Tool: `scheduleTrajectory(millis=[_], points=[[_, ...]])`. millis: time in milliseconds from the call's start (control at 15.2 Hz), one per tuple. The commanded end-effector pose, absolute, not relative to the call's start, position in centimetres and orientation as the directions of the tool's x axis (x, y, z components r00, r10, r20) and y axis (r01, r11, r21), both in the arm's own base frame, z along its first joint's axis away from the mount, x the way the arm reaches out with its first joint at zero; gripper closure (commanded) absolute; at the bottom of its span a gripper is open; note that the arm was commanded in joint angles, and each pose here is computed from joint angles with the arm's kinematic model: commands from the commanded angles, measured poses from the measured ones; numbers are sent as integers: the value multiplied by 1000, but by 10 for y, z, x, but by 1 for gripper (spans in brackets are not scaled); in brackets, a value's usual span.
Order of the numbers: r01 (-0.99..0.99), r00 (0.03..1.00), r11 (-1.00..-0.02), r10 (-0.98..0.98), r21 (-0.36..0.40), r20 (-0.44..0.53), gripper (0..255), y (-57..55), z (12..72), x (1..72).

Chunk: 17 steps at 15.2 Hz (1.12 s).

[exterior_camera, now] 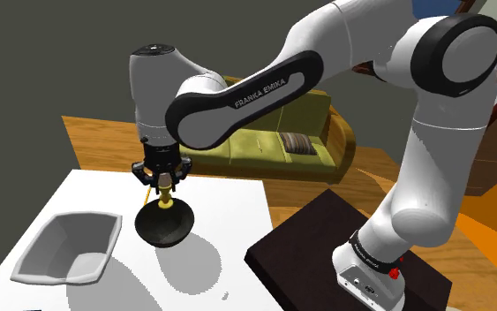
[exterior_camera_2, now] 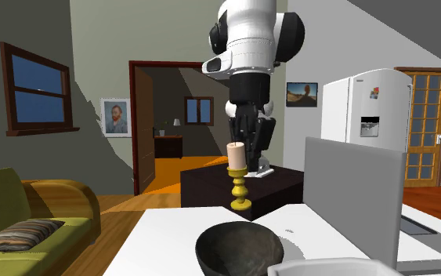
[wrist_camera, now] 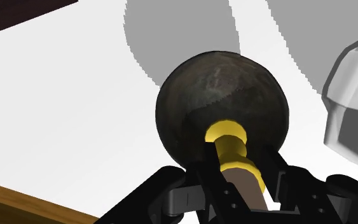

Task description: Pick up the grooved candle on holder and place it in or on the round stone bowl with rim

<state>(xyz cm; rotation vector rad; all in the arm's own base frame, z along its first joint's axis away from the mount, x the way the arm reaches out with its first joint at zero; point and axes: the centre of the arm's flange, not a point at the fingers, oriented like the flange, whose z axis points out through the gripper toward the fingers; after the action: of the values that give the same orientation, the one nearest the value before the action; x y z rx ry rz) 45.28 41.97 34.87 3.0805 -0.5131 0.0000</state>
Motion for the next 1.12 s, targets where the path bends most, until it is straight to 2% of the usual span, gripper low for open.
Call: scheduleTrajectory(millis=[0, 792, 1056], points=[[-324, 946, -946, -324, 18, 3, 255, 422, 338, 454], [-324, 946, -946, -324, 18, 3, 255, 422, 274, 454], [-324, 946, -946, -324, 18, 3, 255, 422, 274, 454]])
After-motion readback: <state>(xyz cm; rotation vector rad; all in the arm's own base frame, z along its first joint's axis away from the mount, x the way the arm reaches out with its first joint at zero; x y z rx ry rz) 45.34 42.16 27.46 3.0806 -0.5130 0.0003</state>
